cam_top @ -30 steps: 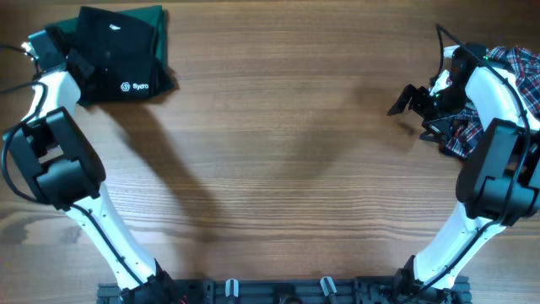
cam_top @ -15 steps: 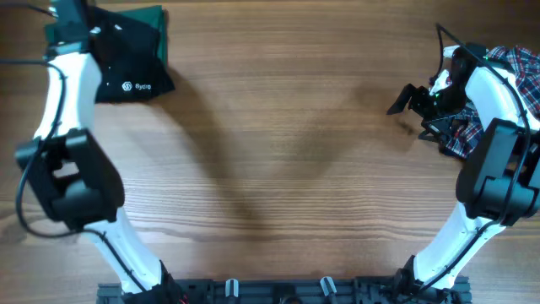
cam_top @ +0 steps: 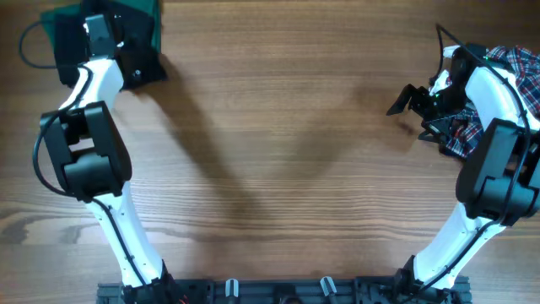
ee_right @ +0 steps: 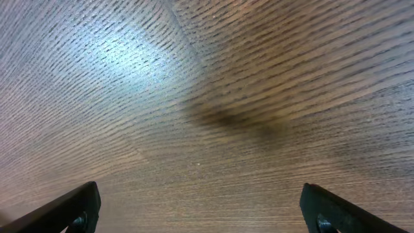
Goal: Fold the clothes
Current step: 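Release the black bundle and lift the left gripper away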
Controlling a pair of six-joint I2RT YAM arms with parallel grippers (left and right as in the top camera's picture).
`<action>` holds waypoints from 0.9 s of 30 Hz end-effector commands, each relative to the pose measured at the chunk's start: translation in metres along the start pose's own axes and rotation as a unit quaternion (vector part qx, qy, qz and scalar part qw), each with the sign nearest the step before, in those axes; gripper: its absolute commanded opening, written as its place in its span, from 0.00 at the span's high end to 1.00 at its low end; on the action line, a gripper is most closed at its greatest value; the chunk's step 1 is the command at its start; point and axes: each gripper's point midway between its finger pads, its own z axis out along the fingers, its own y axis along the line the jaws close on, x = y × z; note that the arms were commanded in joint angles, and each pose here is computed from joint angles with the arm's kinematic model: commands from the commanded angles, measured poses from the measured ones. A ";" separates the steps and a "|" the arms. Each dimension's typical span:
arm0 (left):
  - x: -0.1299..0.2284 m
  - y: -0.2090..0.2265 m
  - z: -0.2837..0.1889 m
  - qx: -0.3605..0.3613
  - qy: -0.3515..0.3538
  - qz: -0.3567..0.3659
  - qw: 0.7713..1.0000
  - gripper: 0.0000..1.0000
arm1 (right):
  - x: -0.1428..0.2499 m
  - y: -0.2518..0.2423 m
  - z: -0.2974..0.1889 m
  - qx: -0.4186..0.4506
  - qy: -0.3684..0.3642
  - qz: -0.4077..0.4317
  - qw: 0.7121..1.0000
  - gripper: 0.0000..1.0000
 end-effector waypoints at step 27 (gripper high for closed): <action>0.056 0.014 -0.019 -0.041 0.115 -0.014 0.992 0.70 | -0.004 0.004 0.003 -0.010 0.002 0.002 1.000 0.00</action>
